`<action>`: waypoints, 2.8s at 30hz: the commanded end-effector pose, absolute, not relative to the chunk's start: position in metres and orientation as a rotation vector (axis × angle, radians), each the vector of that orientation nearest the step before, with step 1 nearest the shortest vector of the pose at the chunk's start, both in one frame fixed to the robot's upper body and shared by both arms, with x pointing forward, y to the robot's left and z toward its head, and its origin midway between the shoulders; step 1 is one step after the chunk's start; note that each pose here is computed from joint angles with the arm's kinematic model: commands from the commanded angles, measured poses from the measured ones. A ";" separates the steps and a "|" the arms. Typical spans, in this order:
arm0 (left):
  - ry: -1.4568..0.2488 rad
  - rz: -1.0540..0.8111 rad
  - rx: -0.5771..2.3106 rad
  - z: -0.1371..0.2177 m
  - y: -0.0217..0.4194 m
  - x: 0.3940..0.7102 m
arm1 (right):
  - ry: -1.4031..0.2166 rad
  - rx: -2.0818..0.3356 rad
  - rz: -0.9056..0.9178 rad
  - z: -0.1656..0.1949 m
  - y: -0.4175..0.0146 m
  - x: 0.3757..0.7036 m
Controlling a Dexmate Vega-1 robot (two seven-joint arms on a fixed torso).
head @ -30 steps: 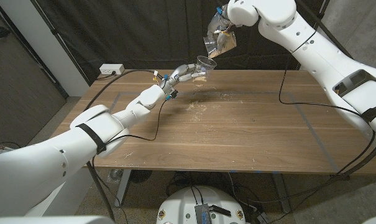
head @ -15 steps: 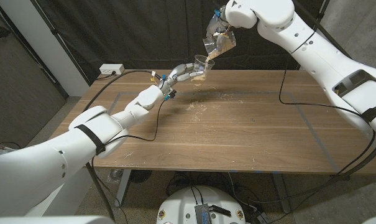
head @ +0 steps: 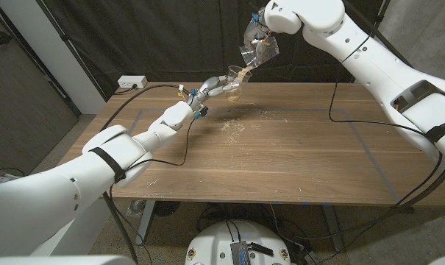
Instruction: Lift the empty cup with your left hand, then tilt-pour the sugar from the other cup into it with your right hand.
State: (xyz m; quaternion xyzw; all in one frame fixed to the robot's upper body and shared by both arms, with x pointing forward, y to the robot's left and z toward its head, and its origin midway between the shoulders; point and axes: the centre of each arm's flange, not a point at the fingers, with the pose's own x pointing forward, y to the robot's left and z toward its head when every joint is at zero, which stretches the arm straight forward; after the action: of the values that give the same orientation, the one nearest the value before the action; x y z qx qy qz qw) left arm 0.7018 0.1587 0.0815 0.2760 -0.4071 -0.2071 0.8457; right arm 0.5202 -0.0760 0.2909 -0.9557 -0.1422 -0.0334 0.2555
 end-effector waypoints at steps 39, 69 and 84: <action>-0.954 -0.413 0.346 0.082 0.182 0.688 | -0.595 -1.360 0.054 0.320 -0.236 0.509; -0.881 -0.447 0.155 0.062 0.231 0.696 | -0.704 -0.608 0.145 0.177 -0.354 0.563; -0.878 -0.456 0.105 0.051 0.242 0.694 | -0.718 -0.379 0.215 0.103 -0.336 0.615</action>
State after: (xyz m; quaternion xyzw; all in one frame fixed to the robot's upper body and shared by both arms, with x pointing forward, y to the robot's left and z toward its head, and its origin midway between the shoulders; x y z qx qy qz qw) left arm 0.6948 0.2355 0.0585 0.0656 -0.4262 -0.2052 0.8786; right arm 0.5719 -0.3408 0.1732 -0.2685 -0.3688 0.0865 0.8857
